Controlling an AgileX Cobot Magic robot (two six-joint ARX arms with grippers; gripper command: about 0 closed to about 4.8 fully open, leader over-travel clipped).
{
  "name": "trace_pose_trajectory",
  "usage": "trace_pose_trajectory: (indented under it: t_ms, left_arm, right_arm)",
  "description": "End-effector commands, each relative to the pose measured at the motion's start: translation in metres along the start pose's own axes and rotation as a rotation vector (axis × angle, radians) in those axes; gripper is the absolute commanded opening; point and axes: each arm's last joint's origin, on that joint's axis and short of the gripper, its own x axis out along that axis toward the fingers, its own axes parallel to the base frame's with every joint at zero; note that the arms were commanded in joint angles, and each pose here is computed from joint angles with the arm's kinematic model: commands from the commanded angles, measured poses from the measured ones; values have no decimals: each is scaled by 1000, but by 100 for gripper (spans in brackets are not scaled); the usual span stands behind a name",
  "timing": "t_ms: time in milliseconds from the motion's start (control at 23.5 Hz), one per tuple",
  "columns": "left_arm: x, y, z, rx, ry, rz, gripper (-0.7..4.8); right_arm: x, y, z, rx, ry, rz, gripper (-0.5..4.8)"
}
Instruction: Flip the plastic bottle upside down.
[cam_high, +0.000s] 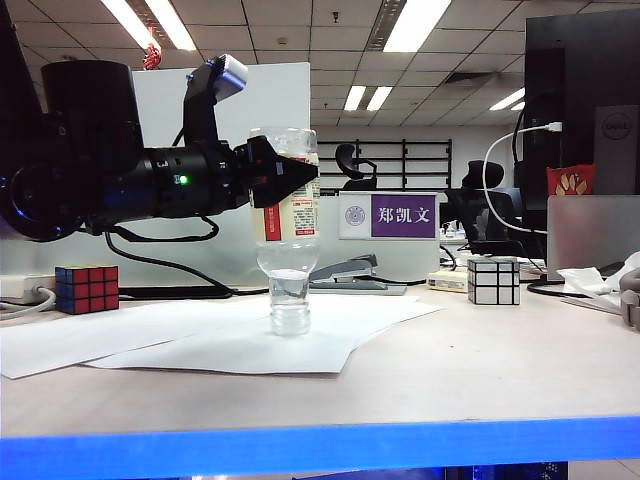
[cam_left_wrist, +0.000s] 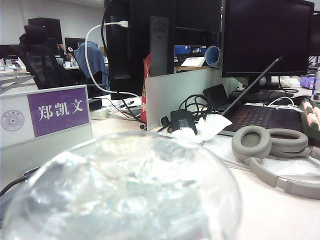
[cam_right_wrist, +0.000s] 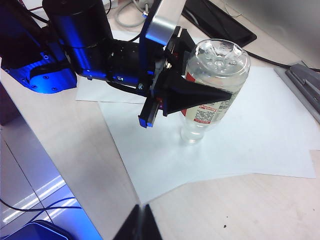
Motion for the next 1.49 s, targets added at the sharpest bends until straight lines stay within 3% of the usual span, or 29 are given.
trace_pose_trajectory:
  t_ms: [42, 297, 340, 382, 467, 637, 722, 1104, 1487]
  left_arm:
    - [1, 0, 1, 16, -20, -5, -6]
    - [1, 0, 1, 17, -21, -5, 13]
    - [1, 0, 1, 17, -22, -5, 45]
    - [1, 0, 1, 17, -22, -5, 149]
    - [1, 0, 1, 16, -22, -6, 265]
    - [1, 0, 2, 18, -26, -24, 432]
    - [1, 0, 2, 16, -29, -25, 479]
    - [1, 0, 6, -1, -46, -25, 479]
    - [1, -1, 44, 27, -138, -29, 479]
  right_arm:
    - [-2, 0, 2, 3, -17, 0, -9]
    - [-2, 0, 2, 3, -19, 2, -9]
    - [-2, 0, 2, 3, -19, 2, -9]
    - [-2, 0, 2, 3, -20, 1, -9]
    - [-2, 0, 3, 3, -23, 1, -9]
    - [-2, 0, 3, 3, -26, 1, -9]
    - [-2, 0, 3, 3, -26, 1, -9]
    - [-2, 0, 4, 3, -34, 0, -9]
    - [-2, -1, 6, 2, -56, -4, -9]
